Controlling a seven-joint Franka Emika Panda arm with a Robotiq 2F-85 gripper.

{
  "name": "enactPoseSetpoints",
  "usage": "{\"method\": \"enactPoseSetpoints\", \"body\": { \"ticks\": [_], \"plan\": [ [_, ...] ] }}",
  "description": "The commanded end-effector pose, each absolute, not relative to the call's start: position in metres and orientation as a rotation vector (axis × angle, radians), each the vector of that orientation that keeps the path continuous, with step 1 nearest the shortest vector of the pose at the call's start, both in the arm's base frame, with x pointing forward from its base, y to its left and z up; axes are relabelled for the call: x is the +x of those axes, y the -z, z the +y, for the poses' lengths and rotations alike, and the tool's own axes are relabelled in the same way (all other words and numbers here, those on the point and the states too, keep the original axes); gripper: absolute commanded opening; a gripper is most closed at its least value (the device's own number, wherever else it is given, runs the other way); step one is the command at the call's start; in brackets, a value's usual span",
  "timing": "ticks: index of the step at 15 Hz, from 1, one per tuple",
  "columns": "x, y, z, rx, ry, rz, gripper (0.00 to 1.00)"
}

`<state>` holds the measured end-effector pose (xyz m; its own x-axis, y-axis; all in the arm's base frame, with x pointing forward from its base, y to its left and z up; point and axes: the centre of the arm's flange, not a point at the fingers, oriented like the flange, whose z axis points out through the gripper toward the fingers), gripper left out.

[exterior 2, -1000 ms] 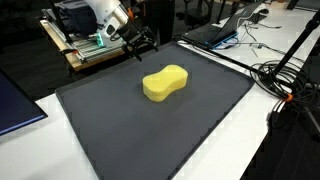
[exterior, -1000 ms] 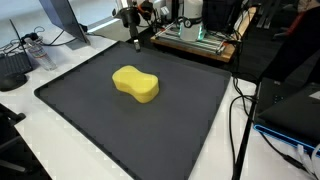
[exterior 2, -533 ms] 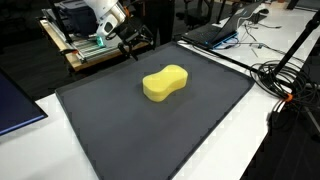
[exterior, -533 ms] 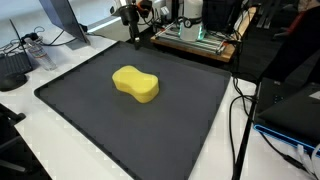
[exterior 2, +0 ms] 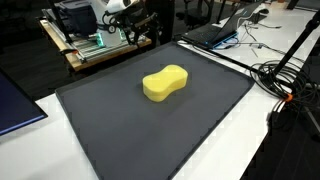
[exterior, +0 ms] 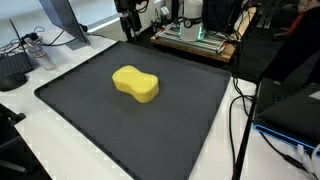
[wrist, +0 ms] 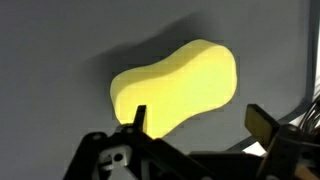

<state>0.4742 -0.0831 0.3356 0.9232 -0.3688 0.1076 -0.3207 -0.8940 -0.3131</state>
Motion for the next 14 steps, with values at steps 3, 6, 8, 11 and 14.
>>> {"method": "enactPoseSetpoints", "body": {
  "ticks": [3, 6, 8, 11, 14],
  "plan": [
    [0.502, -0.382, -0.055, -2.971, 0.242, 0.339, 1.0],
    [0.514, -0.399, -0.04, -3.052, 0.22, 0.208, 1.0],
    [0.519, -0.41, -0.032, -3.086, 0.199, 0.13, 1.0],
    [0.517, -0.427, -0.014, -3.12, 0.154, 0.003, 1.0],
    [0.503, -0.437, 0.004, -3.139, 0.124, -0.078, 1.0]
  ]
}}
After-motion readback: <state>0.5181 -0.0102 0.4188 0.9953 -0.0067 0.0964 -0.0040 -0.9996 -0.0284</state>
